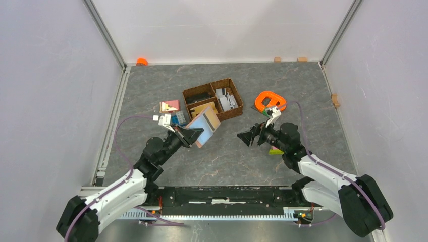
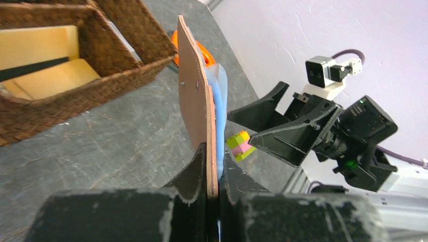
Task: Take the credit cards out of the card holder
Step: Remove the credit card from the card holder.
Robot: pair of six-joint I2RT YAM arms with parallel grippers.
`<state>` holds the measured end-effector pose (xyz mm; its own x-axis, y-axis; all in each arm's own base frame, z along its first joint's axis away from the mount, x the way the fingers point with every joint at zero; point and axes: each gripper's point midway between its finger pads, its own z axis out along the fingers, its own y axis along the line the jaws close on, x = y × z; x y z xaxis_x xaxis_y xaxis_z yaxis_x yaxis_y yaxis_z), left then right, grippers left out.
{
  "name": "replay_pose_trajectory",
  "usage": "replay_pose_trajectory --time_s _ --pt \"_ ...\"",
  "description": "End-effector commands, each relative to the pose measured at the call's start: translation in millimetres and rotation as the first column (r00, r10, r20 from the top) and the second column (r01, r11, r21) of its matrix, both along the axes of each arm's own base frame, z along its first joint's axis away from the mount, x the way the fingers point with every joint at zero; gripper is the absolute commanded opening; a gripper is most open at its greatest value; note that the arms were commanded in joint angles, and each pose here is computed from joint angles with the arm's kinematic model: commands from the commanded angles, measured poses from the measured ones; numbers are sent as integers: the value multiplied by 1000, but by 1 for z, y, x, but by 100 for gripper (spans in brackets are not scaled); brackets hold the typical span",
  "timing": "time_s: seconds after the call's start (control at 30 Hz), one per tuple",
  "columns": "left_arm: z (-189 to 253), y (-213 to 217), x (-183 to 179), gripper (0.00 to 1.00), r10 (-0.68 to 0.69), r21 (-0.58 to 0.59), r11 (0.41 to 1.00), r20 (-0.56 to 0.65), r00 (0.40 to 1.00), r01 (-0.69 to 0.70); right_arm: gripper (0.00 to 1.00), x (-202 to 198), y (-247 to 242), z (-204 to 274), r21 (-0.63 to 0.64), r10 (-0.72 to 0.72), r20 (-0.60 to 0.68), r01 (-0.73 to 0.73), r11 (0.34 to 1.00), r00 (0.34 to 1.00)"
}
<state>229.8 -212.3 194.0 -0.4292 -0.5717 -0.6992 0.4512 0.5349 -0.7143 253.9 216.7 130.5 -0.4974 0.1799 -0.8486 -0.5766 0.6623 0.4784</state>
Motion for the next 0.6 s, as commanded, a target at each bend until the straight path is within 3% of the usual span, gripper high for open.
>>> replay_pose_trajectory --time_s 0.0,0.33,0.57 --pt "37 -22 -13 2 -147 -45 987 160 976 156 98 3 -1 37 137 -37 148 17 990 988" --pt "56 -41 -35 2 -299 -92 941 234 925 327 98 -9 -16 62 146 -73 310 28 989 948" --pt "62 -42 -40 2 -317 -94 931 263 911 352 98 -19 12 64 107 127 238 -156 982 963"
